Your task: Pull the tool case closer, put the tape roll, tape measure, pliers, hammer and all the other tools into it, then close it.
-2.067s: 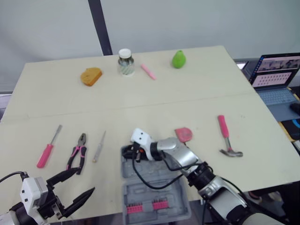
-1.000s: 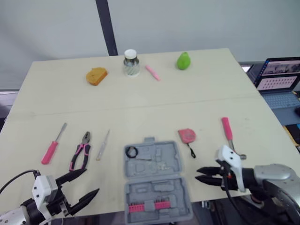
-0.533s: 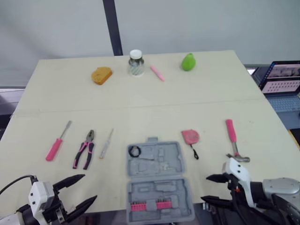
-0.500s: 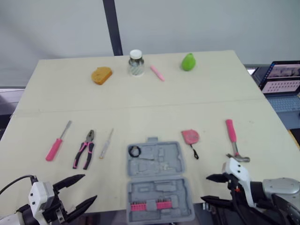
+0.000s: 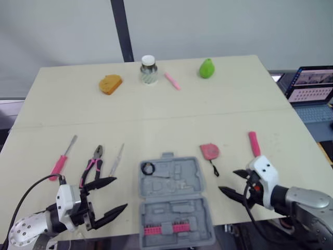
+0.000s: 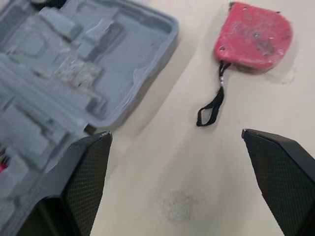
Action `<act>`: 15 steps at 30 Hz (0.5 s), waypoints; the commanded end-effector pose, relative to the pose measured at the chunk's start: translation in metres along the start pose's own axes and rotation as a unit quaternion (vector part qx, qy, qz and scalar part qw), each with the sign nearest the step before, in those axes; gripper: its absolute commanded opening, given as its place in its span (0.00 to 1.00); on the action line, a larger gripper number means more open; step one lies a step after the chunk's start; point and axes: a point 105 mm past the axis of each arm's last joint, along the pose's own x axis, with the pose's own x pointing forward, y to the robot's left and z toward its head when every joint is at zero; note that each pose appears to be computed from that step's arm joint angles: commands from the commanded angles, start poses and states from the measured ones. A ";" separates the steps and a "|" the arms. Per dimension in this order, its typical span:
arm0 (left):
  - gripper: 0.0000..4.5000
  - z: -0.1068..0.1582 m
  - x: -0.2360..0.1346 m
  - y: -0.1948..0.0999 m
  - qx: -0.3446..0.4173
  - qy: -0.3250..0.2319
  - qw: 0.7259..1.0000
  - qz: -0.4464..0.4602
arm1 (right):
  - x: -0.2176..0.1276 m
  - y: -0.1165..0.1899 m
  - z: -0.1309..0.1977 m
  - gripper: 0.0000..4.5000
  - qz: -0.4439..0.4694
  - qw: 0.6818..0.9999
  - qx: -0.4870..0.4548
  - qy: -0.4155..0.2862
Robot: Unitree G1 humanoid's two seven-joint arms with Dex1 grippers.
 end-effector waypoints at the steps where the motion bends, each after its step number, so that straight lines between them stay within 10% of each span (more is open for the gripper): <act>1: 1.00 0.003 0.003 -0.001 0.009 -0.002 1.000 -0.011 | 0.012 0.009 0.007 0.99 -0.035 0.999 0.014 -0.009; 15: 1.00 0.004 0.002 -0.003 0.012 0.003 1.000 -0.003 | 0.053 -0.017 0.009 0.99 -0.154 0.988 0.024 0.004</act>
